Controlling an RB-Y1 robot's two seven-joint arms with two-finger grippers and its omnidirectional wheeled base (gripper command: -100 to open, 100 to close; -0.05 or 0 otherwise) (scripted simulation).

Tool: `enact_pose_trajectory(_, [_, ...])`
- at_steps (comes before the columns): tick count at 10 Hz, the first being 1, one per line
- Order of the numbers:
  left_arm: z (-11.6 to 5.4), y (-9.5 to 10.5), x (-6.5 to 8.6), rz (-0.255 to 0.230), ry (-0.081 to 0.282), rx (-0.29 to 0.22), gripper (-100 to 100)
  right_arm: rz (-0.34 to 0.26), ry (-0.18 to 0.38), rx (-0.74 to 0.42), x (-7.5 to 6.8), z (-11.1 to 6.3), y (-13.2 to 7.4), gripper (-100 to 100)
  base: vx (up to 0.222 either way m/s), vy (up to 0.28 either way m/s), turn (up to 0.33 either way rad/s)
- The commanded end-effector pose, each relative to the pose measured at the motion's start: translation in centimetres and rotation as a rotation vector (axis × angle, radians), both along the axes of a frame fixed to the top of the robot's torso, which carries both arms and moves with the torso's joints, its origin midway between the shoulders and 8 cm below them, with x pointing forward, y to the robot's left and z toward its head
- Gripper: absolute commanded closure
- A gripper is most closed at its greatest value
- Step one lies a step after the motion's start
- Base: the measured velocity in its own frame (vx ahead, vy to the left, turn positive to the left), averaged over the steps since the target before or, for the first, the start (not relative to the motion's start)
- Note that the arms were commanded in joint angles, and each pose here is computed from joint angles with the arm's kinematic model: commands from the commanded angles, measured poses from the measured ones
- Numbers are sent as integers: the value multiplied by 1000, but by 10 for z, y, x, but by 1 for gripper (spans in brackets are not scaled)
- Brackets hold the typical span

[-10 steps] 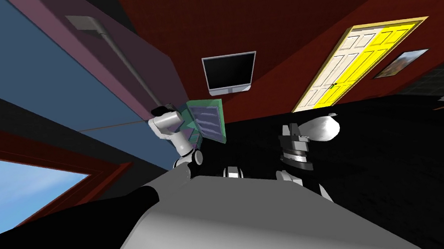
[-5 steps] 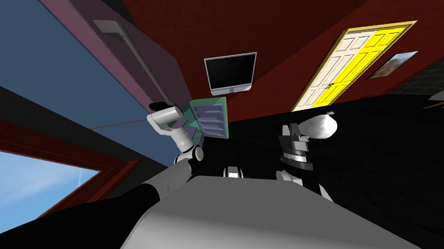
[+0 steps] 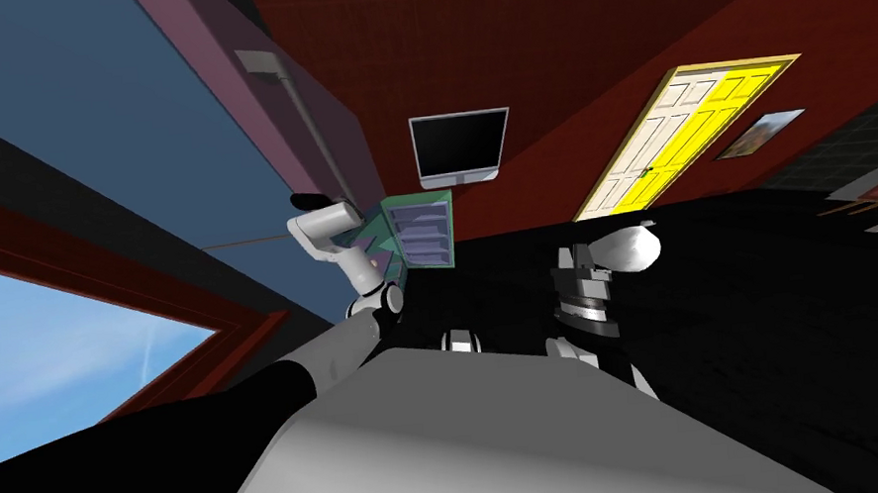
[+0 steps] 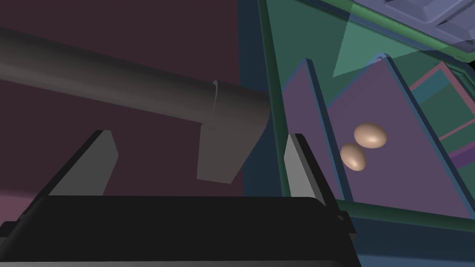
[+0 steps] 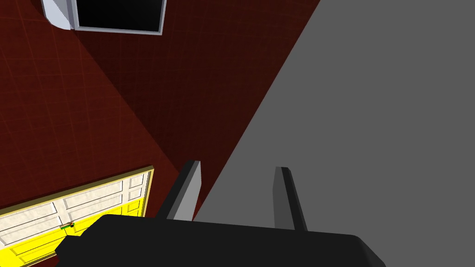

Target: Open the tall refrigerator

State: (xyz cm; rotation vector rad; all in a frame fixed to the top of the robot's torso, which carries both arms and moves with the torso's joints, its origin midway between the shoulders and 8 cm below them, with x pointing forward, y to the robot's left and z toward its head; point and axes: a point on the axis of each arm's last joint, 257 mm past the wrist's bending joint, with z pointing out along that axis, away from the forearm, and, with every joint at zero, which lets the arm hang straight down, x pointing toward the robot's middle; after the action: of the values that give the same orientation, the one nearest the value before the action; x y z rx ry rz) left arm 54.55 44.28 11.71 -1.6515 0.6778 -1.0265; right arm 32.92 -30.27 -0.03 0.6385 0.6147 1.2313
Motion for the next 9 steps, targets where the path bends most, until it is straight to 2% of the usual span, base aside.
enact_pose_trajectory(1, [0,1,0,1,0,-2,-100,0,0,0,0,0,0,0,51,56,-7])
enact_pose_trajectory(2, [0,1,0,2,0,-2,100,0,0,0,0,0,0,0,6,9,2])
enact_pose_trajectory(3, [1,13,-8,37,-1,-1,100,0,0,0,0,0,0,0,86,-120,17])
enact_pose_trajectory(4, [1,13,-8,37,-1,-1,100,0,0,0,0,0,0,0,115,-170,27])
enact_pose_trajectory(6, [3,35,-24,109,-2,0,100,0,0,1,0,0,0,0,162,-242,26])
enact_pose_trajectory(7, [3,35,-24,109,-2,0,100,0,0,1,0,0,0,0,192,-212,14])
enact_pose_trajectory(8, [4,46,-32,144,-3,0,100,0,0,0,0,0,0,0,213,-243,16])
enact_pose_trajectory(9, [4,46,-32,144,-3,0,100,0,0,0,0,0,0,0,152,-215,19])
